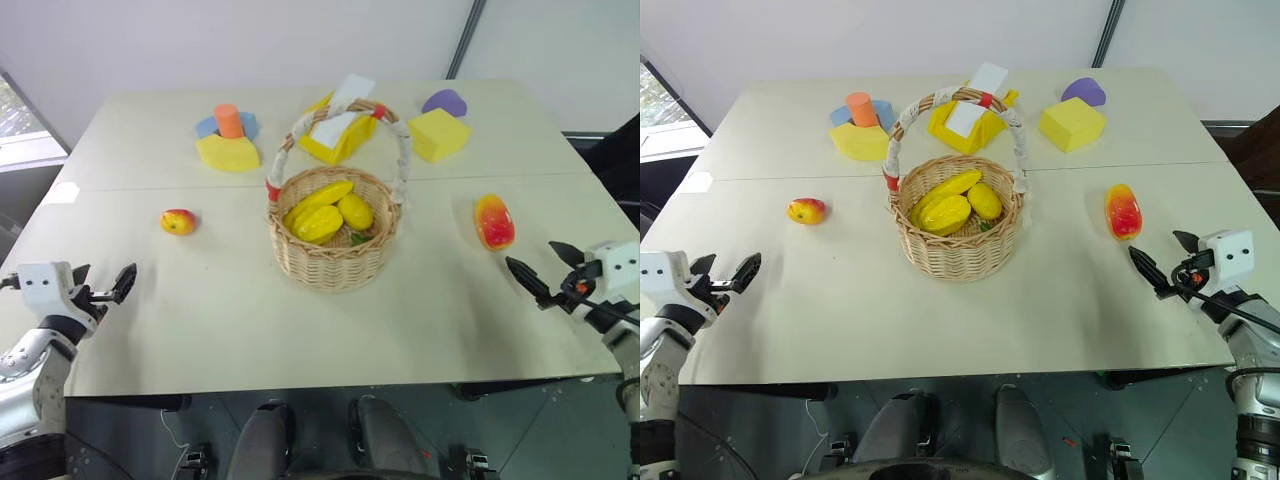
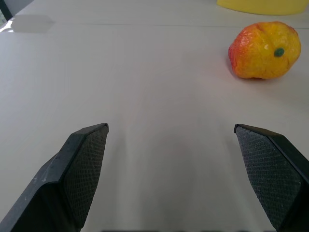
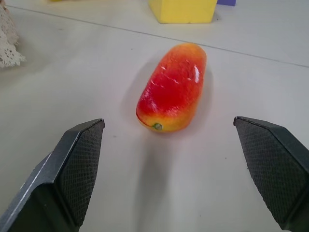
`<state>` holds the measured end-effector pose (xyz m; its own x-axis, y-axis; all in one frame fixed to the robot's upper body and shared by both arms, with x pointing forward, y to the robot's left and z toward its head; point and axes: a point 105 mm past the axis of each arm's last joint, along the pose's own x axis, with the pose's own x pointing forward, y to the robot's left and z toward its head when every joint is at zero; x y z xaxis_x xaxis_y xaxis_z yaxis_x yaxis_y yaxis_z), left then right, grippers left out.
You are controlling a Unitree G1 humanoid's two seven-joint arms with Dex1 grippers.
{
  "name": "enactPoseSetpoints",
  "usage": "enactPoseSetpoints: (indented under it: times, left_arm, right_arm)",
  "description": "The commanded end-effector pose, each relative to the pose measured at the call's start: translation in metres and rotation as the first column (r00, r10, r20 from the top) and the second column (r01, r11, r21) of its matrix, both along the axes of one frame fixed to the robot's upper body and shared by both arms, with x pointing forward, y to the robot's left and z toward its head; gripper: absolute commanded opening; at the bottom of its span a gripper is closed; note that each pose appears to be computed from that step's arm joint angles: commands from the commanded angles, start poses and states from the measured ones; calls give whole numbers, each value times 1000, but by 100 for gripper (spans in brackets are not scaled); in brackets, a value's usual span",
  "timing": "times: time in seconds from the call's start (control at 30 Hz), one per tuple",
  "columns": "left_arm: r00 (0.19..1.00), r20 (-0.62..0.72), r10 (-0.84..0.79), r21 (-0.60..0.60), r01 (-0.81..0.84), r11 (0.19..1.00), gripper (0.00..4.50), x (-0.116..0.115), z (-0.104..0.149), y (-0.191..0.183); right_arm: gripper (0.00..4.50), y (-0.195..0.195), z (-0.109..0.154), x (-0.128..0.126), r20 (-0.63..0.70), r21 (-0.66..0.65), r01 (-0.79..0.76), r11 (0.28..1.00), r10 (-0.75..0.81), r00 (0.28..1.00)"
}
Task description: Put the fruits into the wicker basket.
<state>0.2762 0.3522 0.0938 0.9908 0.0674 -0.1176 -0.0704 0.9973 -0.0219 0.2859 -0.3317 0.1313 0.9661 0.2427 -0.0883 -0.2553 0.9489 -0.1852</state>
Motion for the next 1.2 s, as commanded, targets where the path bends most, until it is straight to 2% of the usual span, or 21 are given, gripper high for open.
enactPoseSetpoints:
  times: [0.03,0.3,0.4,0.57,0.67,0.87,1.0,1.2]
  left_arm:
    - [999,51,0,22,-1,1000,450,-2,18,2]
    - [998,67,19,22,-20,1000,450,4,24,3]
    - [995,102,-15,9,14,1000,450,11,33,-8]
    - [990,118,-72,52,66,996,450,30,53,-33]
    - [987,117,-115,80,106,991,450,51,67,-54]
    - [992,67,-105,105,98,990,450,78,74,-74]
    - [998,16,-66,126,63,990,450,93,71,-75]
    - [997,-42,-58,120,63,991,450,105,66,-84]
  right_arm:
    - [447,2,10,2,36,-16,-13,1000,13,999]
    - [447,6,15,4,55,-22,-14,1000,16,998]
    - [447,7,17,2,64,-25,-15,1000,17,998]
    - [447,19,40,0,119,-62,-53,997,60,991]
    - [447,45,61,-7,132,-54,-172,984,178,975]
    - [447,98,78,-34,56,-28,-413,910,414,908]
    - [447,151,95,-56,36,-22,-628,778,628,777]
    - [447,197,111,-55,107,-31,-735,677,734,671]
